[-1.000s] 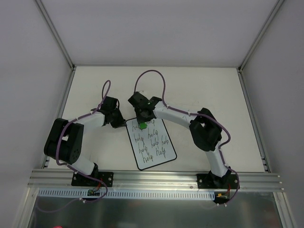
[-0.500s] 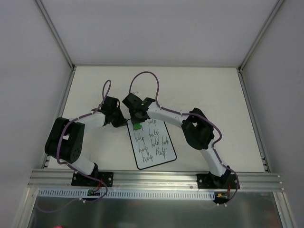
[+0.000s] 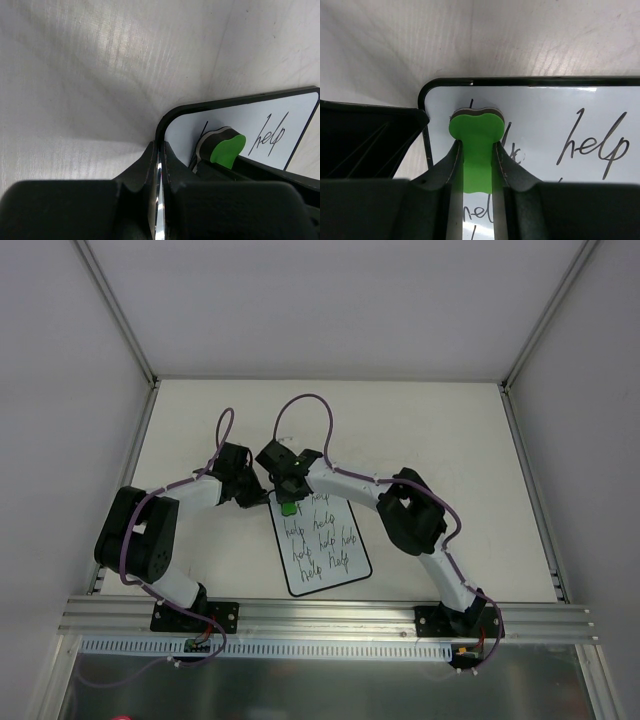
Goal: Erase the whiteboard
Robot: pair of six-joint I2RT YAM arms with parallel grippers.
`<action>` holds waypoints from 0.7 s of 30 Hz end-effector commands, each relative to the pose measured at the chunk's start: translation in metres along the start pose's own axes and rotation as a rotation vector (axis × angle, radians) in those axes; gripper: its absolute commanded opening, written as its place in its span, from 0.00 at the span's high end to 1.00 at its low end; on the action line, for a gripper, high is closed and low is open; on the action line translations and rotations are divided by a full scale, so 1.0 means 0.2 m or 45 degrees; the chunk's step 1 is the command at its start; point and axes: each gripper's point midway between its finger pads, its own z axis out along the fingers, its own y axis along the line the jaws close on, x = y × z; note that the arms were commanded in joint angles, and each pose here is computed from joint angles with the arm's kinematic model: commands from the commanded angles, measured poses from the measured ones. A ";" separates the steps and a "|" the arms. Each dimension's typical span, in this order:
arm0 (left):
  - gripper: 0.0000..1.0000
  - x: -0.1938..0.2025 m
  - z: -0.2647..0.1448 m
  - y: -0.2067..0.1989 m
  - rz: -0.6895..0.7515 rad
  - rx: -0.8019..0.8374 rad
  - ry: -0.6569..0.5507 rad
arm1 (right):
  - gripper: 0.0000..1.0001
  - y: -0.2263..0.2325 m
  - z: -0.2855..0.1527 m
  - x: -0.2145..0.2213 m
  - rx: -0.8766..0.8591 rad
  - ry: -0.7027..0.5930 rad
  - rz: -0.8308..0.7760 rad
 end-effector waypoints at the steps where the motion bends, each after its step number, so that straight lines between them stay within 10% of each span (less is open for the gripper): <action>1: 1.00 0.21 0.04 0.25 0.000 -0.231 0.151 | 1.00 -0.04 -0.07 -0.10 0.032 -0.084 0.008; 21: 1.00 0.21 0.04 0.25 0.002 -0.227 0.153 | 1.00 0.01 0.01 -0.02 0.023 -0.015 0.026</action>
